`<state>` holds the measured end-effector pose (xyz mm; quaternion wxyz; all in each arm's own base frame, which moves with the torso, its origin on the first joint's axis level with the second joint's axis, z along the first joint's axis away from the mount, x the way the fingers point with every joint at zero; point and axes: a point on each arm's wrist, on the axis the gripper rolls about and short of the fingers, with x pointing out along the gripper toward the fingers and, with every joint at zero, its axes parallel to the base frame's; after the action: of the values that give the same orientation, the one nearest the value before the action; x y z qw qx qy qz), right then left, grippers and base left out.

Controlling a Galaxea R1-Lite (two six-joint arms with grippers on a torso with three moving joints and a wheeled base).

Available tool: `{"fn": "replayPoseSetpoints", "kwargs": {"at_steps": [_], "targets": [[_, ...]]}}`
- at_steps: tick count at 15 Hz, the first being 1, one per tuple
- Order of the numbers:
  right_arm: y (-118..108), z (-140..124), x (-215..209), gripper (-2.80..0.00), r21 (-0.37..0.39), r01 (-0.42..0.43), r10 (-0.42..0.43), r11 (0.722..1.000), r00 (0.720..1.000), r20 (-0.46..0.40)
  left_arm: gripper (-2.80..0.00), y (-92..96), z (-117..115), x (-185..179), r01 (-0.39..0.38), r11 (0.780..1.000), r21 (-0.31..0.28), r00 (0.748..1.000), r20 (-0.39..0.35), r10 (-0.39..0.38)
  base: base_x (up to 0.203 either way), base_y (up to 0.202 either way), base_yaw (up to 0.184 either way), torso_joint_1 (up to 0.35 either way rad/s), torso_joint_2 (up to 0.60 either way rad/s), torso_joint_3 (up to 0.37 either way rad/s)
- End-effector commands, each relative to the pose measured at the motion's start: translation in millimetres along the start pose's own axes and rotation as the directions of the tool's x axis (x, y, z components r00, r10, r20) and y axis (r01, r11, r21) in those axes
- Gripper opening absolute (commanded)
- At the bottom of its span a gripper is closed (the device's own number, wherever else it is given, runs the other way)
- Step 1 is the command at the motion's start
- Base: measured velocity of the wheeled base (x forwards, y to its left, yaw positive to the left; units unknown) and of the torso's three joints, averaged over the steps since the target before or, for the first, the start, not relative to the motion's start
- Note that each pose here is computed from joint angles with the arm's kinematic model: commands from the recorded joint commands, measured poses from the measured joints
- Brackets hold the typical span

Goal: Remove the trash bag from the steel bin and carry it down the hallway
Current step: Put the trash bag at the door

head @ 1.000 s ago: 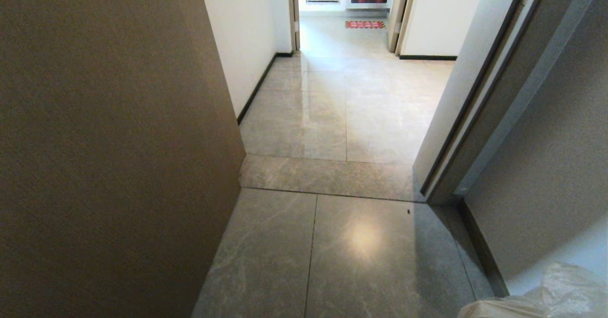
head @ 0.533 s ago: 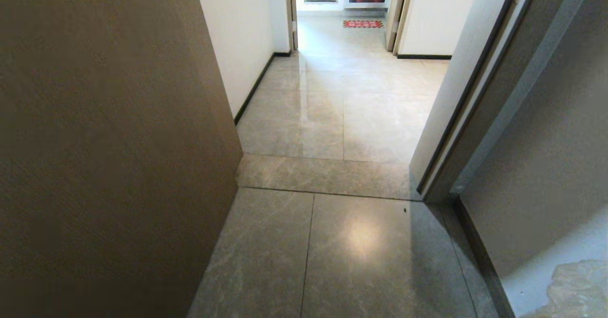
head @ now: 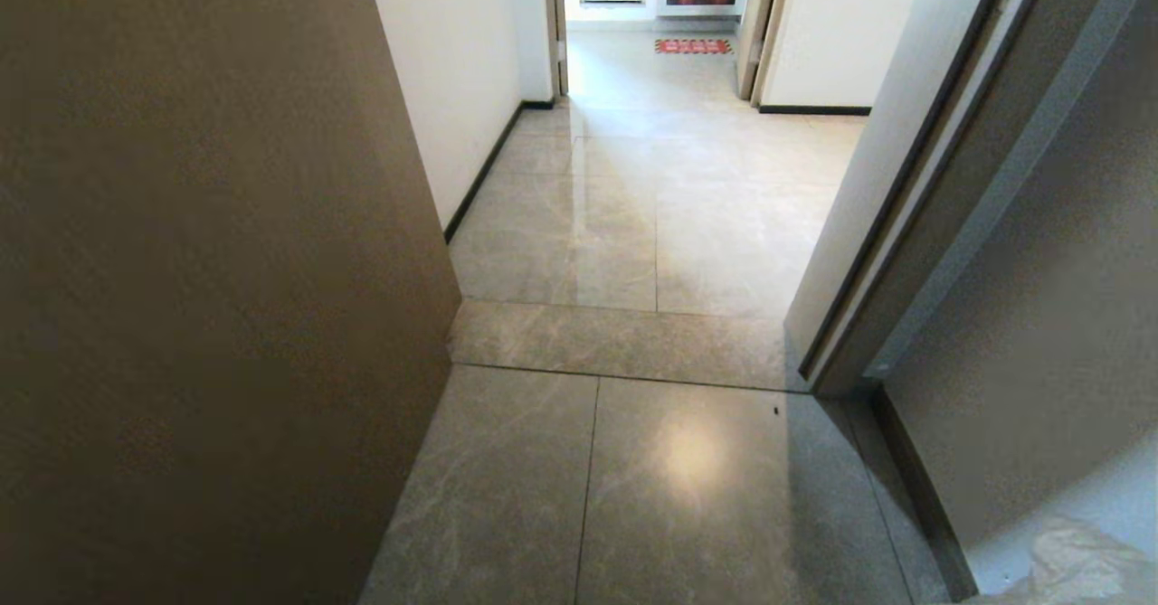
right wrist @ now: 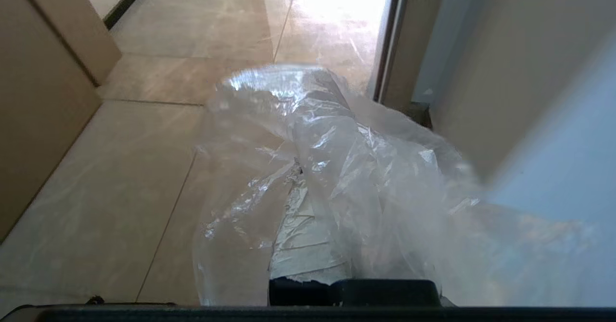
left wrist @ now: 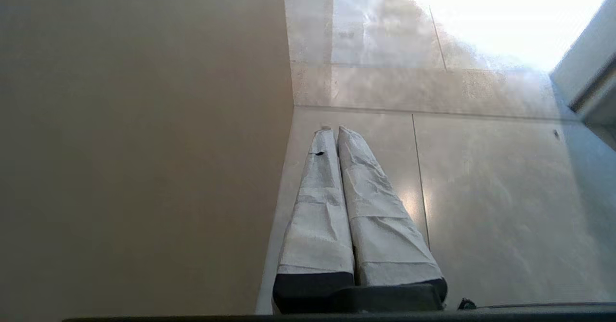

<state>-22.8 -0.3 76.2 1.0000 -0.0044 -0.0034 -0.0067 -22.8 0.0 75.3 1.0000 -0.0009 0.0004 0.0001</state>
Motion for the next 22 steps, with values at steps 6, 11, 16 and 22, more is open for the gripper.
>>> {"fn": "replayPoseSetpoints", "kwargs": {"at_steps": [6, 11, 16, 22], "targets": [[0.0, -0.4, 0.2, -2.8, 0.0, 0.0, 0.0, 1.0, 1.0, -0.002, -2.8, 0.0, -0.2, 0.0, 0.0, 1.0, 0.0, 1.0, -0.002, 0.0, 0.195, 0.0, 0.001, 0.002, 0.0, 0.001], [0.0, -0.4, 0.2, -2.8, 0.0, 0.0, 0.0, 1.0, 1.0, -0.002, -2.8, 0.0, -0.2, 0.0, 0.0, 1.0, 0.0, 1.0, -0.002, 0.0, 0.193, 0.0, 0.001, -0.002, 0.0, 0.003], [0.0, -0.4, 0.2, -2.8, 0.0, 0.0, 0.0, 1.0, 1.0, -0.002, -2.8, 0.0, -0.2, 0.0, 0.0, 1.0, 0.0, 1.0, -0.002, 0.0, 0.192, 0.0, 0.002, 0.003, 0.0, 0.0], [0.0, -0.4, 0.2, -2.8, 0.0, 0.0, 0.0, 1.0, 1.0, -0.002, -2.8, 0.0, 0.0, 0.0, 0.0, 1.0, 0.0, 1.0, -0.001, 0.0, 0.192, 0.0, 0.001, 0.003, 0.01, 0.002]]}}
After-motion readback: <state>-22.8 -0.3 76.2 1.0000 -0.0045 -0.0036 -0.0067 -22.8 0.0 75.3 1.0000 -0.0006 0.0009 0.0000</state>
